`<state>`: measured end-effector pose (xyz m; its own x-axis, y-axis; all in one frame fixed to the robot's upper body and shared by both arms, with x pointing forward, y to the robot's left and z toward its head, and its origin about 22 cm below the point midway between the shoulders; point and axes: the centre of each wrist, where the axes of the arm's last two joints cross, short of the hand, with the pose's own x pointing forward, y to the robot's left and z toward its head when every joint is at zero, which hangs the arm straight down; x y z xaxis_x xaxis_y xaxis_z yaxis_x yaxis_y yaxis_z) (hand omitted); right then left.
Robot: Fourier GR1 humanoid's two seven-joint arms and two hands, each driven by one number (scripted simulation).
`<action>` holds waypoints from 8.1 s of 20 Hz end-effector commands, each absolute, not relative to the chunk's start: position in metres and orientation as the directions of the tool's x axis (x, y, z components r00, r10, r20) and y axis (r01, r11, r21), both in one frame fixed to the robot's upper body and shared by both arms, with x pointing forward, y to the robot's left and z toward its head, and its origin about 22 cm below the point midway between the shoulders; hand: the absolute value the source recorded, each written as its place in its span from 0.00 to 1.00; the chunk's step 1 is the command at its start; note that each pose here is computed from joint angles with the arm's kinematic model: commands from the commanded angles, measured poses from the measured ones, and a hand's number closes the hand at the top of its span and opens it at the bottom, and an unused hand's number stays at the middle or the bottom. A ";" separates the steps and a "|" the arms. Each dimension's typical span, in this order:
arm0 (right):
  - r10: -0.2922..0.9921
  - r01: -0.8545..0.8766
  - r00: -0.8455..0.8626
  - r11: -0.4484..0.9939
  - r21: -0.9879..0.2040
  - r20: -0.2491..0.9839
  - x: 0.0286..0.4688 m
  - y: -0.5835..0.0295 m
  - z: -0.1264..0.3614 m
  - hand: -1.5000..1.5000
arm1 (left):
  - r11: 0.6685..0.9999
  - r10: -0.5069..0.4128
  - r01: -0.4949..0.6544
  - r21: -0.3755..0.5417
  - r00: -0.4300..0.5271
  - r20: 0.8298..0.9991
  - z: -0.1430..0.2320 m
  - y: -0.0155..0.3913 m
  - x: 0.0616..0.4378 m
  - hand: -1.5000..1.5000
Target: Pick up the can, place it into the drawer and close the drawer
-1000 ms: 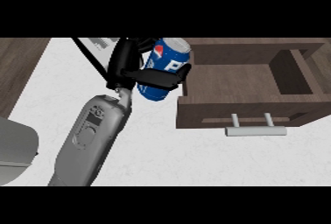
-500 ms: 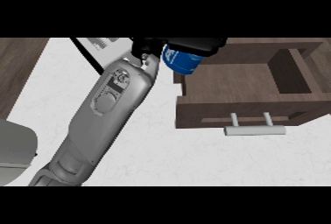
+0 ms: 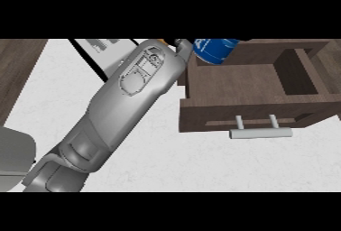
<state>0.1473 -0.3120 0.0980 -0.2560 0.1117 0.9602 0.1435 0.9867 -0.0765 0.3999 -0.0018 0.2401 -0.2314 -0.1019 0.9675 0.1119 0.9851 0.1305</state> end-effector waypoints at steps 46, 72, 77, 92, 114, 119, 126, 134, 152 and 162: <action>0.112 0.061 -0.315 0.993 -0.098 0.942 0.178 -0.290 0.118 0.00 | 0.930 -0.363 -0.143 0.339 -0.212 0.907 0.161 -0.002 0.431 0.00; 0.740 0.189 -0.412 0.640 -0.745 0.531 0.204 -0.260 0.149 0.00 | 0.981 -0.176 -0.119 0.150 -0.252 0.952 0.185 -0.023 0.418 0.00; 0.834 0.219 -0.376 0.503 -0.836 0.404 0.218 -0.243 0.137 0.00 | 0.980 -0.172 -0.139 0.145 -0.211 0.962 0.177 -0.020 0.417 0.00; 0.928 0.260 -0.229 0.350 -0.900 0.294 0.289 -0.226 0.028 0.00 | 0.980 -0.176 -0.131 0.151 -0.206 0.963 0.196 0.019 0.417 0.00; 0.974 0.393 -0.113 0.223 -0.892 0.194 0.384 -0.239 0.000 0.00 | 0.976 -0.189 -0.134 0.169 -0.158 0.969 0.219 0.107 0.402 0.00; 0.977 0.433 -0.086 0.212 -0.876 0.194 0.414 -0.237 0.025 0.00 | 0.978 -0.192 -0.113 0.176 -0.146 0.970 0.196 0.111 0.384 0.00; 0.983 0.466 -0.077 0.183 -0.866 0.167 0.441 -0.216 0.052 0.00 | 0.979 -0.192 -0.102 0.178 -0.157 0.969 0.183 0.123 0.372 0.00; 0.980 0.476 -0.065 0.194 -0.858 0.186 0.457 -0.209 0.081 0.00 | 0.980 -0.192 -0.088 0.181 -0.138 0.972 0.179 0.144 0.360 0.00; 0.799 0.441 -0.261 0.598 -0.669 0.542 0.465 -0.177 0.103 0.00 | 0.975 -0.206 -0.111 0.191 -0.138 0.969 0.151 0.159 0.346 0.00; 0.515 0.351 -0.315 0.844 -0.407 0.797 0.463 -0.171 0.095 0.00 | 0.972 -0.206 -0.139 0.188 -0.128 0.970 0.149 0.174 0.338 0.00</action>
